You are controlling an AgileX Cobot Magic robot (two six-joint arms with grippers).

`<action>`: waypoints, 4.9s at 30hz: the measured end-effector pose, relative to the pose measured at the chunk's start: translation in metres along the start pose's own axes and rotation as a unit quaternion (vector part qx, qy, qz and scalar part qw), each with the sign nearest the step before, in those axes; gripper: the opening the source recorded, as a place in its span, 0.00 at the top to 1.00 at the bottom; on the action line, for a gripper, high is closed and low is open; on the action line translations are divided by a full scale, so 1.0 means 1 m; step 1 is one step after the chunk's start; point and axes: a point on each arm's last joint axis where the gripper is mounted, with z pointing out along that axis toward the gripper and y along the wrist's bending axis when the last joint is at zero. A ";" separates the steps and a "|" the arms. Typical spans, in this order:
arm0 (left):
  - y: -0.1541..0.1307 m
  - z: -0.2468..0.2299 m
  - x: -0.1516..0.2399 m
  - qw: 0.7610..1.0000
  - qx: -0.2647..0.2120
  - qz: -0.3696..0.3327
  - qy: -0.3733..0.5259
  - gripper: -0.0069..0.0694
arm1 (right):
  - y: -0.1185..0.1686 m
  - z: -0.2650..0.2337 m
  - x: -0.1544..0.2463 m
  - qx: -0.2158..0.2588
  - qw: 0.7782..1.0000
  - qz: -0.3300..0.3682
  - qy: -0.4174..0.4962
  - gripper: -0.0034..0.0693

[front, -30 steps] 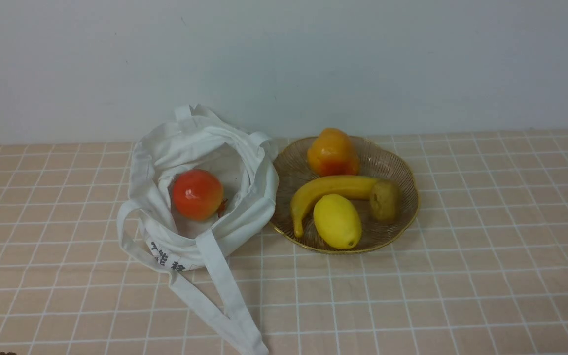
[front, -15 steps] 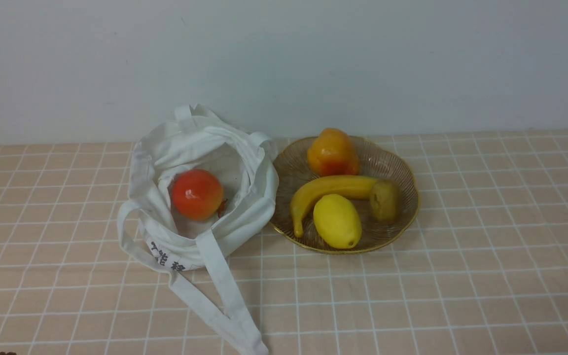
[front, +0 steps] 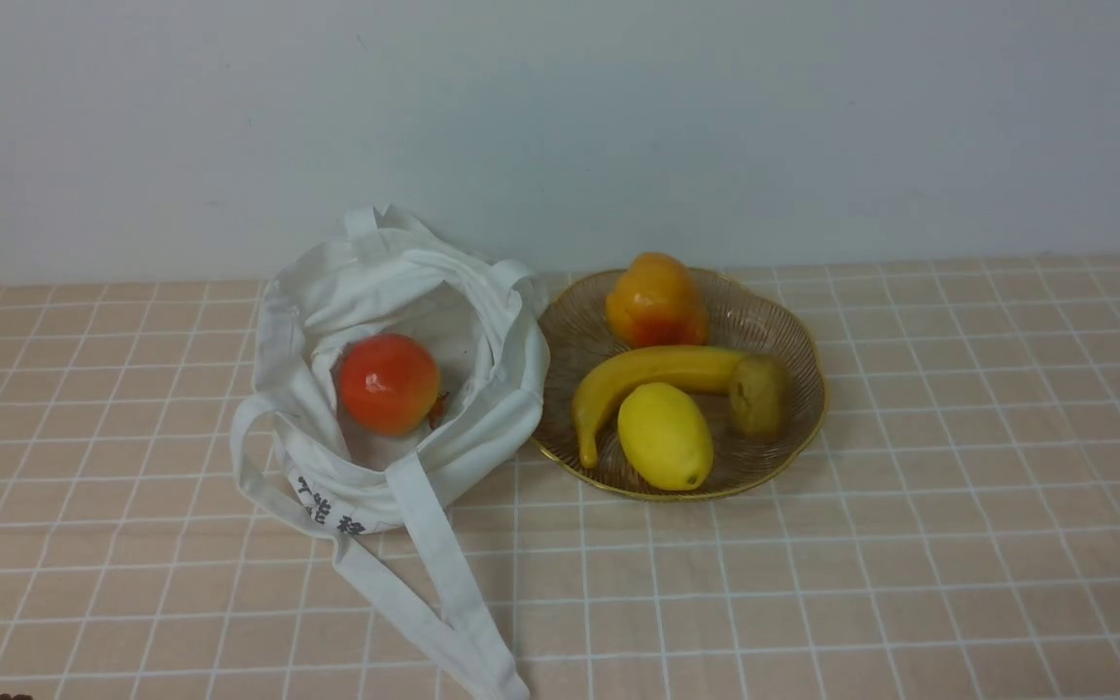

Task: Take the fruit out of the bag on the brown coffee tablecloth and place them on the plate.
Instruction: 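Reach into the bag and grasp the red fruit inside it with the left gripper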

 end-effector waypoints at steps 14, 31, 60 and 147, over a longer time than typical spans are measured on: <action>-0.014 -0.001 -0.003 0.950 0.080 -0.303 0.008 0.92 | 0.000 0.000 0.000 0.000 1.000 0.000 0.000 0.97; -0.027 -0.034 -0.073 0.878 0.214 -0.417 -0.094 0.92 | 0.000 0.000 0.000 0.000 1.000 0.000 0.000 0.97; -0.032 0.240 -0.175 0.865 0.168 -0.117 0.458 0.92 | 0.000 0.000 0.000 0.000 1.000 0.000 0.000 0.97; -0.088 0.369 -0.124 0.941 0.043 0.021 0.335 0.04 | 0.000 0.000 0.000 0.000 1.000 0.000 0.000 0.97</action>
